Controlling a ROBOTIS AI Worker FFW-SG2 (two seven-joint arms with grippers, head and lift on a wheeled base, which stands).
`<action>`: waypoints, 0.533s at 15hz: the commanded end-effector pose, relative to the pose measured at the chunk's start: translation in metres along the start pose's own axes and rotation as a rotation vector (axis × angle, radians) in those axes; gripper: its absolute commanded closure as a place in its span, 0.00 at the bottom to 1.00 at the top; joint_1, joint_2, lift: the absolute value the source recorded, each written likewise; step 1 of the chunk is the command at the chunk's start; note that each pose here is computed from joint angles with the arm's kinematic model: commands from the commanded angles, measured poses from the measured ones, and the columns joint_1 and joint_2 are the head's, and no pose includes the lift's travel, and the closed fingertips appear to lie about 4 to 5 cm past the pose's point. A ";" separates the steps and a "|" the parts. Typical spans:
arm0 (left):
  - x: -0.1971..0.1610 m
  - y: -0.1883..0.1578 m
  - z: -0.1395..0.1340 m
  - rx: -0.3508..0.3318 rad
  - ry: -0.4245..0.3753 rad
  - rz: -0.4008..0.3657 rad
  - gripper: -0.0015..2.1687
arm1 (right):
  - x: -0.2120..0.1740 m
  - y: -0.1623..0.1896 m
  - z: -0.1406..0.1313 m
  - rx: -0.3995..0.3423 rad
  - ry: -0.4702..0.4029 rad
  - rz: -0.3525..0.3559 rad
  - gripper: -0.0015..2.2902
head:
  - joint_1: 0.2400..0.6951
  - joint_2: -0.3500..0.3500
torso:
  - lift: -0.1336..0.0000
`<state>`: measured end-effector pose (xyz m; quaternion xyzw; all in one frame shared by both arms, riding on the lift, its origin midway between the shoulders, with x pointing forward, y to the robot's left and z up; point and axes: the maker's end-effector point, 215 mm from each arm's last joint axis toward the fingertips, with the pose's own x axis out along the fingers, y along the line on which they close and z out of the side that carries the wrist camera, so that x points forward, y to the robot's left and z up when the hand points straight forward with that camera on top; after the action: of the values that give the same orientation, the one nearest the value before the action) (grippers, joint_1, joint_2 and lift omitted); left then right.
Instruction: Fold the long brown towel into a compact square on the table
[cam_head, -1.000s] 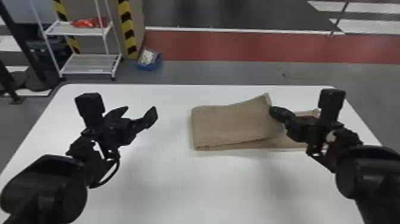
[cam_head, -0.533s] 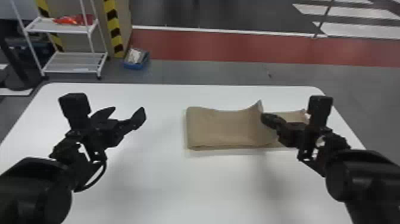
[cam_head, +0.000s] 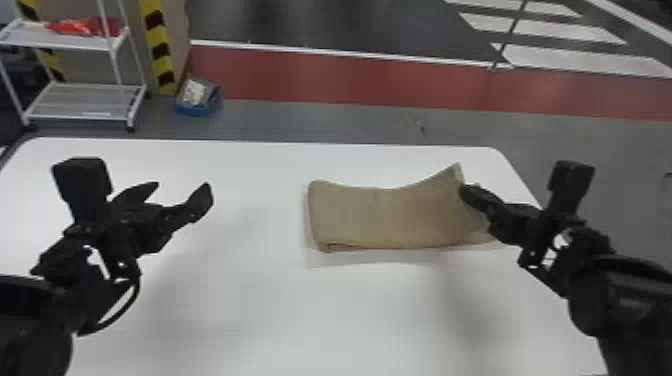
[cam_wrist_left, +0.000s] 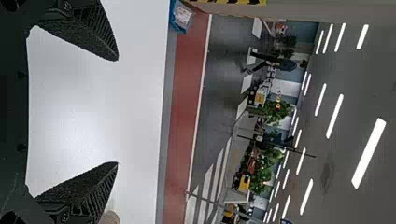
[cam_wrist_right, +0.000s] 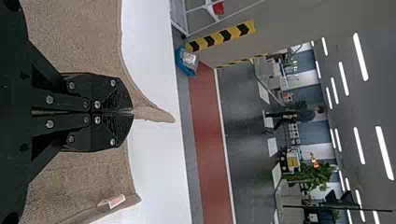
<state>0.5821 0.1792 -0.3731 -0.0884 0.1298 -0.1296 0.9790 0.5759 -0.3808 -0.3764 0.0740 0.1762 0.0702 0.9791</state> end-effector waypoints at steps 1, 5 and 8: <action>-0.002 -0.001 -0.003 0.002 0.004 0.000 0.04 | 0.010 -0.004 -0.012 -0.014 0.003 -0.005 0.51 | 1.00 0.23 | 0.07; -0.005 0.005 -0.006 0.009 0.013 0.012 0.04 | -0.003 -0.012 0.008 0.008 -0.044 0.004 0.51 | 1.00 0.23 | 0.07; -0.005 0.004 -0.005 0.011 0.012 0.010 0.04 | -0.025 -0.054 0.036 0.033 -0.096 -0.044 0.51 | 1.00 0.21 | 0.07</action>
<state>0.5774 0.1839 -0.3782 -0.0817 0.1359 -0.1255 0.9793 0.5735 -0.4185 -0.3551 0.0861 0.1401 0.0554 0.9848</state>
